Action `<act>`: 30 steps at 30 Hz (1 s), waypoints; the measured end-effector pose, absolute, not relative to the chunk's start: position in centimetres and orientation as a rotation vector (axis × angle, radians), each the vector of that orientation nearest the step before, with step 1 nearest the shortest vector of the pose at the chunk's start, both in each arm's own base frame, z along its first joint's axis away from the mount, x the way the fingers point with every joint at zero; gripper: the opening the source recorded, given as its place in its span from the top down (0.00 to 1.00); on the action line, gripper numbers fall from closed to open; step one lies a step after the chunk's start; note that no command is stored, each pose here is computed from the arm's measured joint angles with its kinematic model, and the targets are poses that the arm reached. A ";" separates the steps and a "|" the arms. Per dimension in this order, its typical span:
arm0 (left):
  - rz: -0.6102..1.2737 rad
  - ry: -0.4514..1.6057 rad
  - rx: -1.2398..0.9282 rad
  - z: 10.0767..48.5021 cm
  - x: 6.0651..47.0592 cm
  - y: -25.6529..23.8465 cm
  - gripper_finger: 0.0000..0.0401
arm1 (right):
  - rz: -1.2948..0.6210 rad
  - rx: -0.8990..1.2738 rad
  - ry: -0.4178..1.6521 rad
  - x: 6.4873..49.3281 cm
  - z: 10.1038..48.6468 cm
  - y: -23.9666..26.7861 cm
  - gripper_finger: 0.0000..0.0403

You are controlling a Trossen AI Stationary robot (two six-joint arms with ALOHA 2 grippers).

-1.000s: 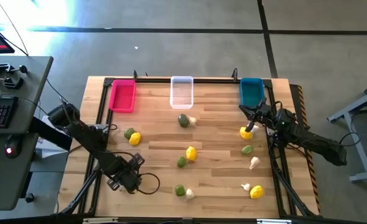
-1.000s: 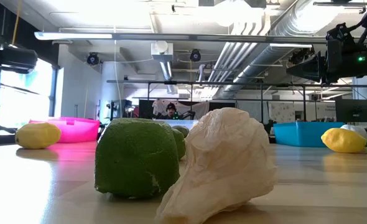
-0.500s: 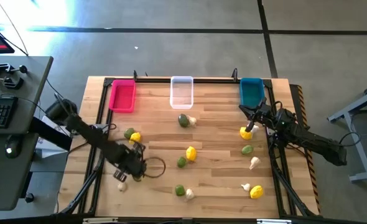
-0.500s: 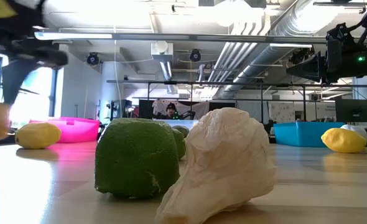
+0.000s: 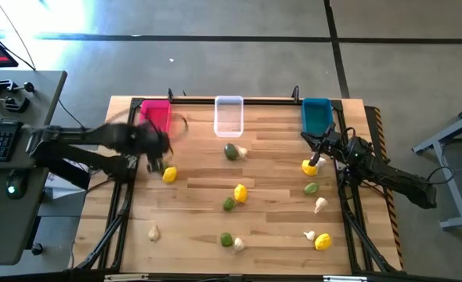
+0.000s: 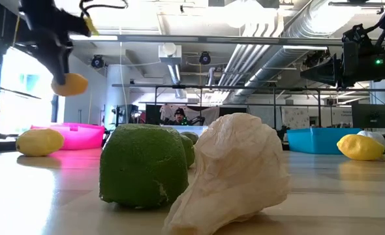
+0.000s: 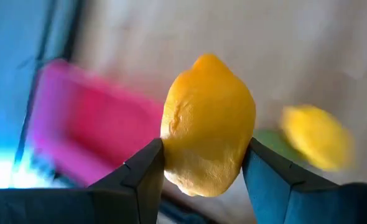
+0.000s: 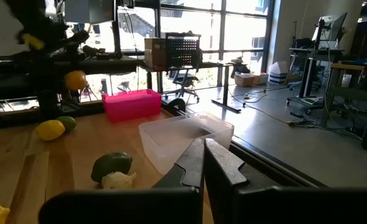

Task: Sort produce into baskets
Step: Put the lemon into the pink bin

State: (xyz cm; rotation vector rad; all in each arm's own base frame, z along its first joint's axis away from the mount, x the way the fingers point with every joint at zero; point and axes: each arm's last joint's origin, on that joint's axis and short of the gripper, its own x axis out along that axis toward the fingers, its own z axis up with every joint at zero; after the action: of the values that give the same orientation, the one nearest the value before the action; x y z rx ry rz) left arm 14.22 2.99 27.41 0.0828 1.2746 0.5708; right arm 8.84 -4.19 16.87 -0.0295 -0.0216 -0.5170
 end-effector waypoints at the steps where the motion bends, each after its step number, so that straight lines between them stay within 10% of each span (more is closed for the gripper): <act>1: 0.631 1.259 0.060 27.7 13.8 3.9 0.58 | -0.517 -0.029 -0.021 8.8 16.9 -4.2 1.00; 12: 0.788 1.333 -0.134 26.2 12.3 13.6 0.58 | -0.517 -0.029 -0.021 8.8 16.9 -4.2 1.00; 30: 0.584 1.686 0.192 20.4 13.4 21.3 0.58 | -0.518 -0.030 -0.022 8.8 16.9 -4.2 1.00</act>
State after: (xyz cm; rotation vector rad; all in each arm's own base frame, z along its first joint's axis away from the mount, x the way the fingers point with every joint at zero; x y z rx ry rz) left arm 13.39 21.26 20.38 0.1924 1.6860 0.5838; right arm 8.84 -4.19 16.87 -0.0296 -0.0217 -0.5176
